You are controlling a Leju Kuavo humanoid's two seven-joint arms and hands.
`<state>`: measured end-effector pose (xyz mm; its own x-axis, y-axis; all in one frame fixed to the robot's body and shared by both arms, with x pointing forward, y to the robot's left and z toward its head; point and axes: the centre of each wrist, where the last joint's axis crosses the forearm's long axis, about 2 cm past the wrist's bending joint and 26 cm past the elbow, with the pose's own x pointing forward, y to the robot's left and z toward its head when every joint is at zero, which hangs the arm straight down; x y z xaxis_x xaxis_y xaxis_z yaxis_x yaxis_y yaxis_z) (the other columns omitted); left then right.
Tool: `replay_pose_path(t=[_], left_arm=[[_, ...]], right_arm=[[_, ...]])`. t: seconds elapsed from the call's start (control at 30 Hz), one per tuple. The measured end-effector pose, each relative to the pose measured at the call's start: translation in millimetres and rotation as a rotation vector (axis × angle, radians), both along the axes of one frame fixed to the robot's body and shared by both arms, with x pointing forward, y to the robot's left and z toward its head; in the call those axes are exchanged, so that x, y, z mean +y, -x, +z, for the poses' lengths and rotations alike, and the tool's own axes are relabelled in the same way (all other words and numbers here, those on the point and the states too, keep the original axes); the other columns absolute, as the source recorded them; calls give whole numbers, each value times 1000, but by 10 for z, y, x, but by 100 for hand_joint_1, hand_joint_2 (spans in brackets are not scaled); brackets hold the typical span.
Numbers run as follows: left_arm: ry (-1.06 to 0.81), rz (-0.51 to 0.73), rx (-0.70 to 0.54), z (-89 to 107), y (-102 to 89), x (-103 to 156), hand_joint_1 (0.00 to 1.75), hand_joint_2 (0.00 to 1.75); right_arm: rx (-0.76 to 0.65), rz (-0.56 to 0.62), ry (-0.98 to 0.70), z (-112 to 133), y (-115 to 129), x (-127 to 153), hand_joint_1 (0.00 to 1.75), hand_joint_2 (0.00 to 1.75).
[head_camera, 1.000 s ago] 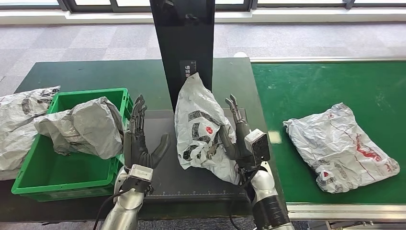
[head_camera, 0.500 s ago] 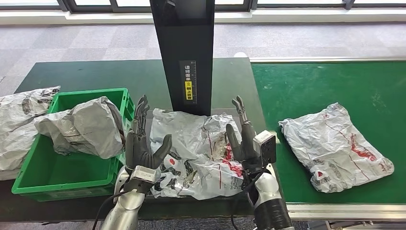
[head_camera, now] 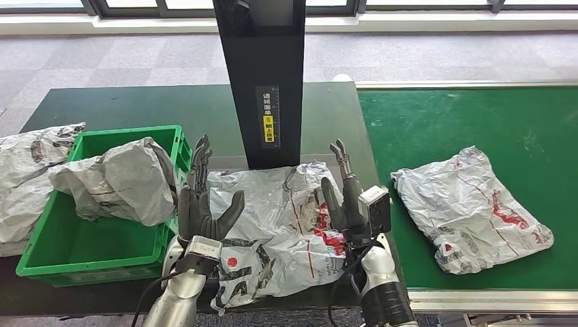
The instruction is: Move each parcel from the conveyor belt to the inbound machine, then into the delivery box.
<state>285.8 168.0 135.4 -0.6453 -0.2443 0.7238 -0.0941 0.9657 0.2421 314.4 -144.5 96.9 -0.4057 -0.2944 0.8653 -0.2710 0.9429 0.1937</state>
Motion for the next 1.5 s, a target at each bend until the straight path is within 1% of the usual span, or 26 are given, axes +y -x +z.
replay_pose_path(t=[0.07, 0.2, 0.33, 0.43, 0.5, 0.6, 0.73, 0.8, 0.87, 1.03, 1.27, 1.37, 1.4, 1.5], left_arm=[[0, 0, 0, 1, 0, 0, 0, 175], [-1, 1, -1, 4, 0, 0, 0, 175], [-12, 1, -2, 3, 1, 0, 0, 175], [-53, 2, 3, -1, 0, -7, 0, 175], [-135, 0, 22, -13, -3, -39, 0, 175], [-323, -14, 75, -72, -10, -168, 0, 175], [-518, -40, 150, -252, -25, -384, 0, 175], [-580, -39, 181, -345, -48, -463, 0, 175], [-622, -44, 206, -426, -59, -518, 0, 175], [-687, -65, 267, -578, -34, -585, 0, 175], [-745, -82, 303, -646, -11, -632, 0, 175], [-840, -103, 371, -678, -8, -669, 0, 175], [-876, -111, 395, -690, -6, -686, 3, 175], [-929, -125, 424, -710, 0, -727, 134, 175]], right_arm=[[2, 1, 0, -4, 2, 1, 0, 0], [2, 1, 9, -8, 3, 2, 0, 175], [-9, -31, -13, 23, 24, -11, 0, 175], [-36, -119, -29, 101, 48, -70, 0, 175], [-69, -210, -28, 196, 59, -142, 0, 175], [-136, -377, -20, 395, 72, -274, 0, 175], [-227, -612, -2, 658, 170, -445, 0, 175], [-264, -701, 8, 755, 263, -472, 0, 175], [-291, -727, 6, 819, 342, -458, 0, 175], [-326, -724, -6, 891, 439, -440, 0, 175], [-340, -713, -11, 911, 485, -445, 0, 175], [-344, -712, -12, 915, 498, -450, 0, 175], [-345, -713, -12, 918, 500, -453, 0, 175], [-347, -716, -11, 919, 509, -463, 0, 175]])
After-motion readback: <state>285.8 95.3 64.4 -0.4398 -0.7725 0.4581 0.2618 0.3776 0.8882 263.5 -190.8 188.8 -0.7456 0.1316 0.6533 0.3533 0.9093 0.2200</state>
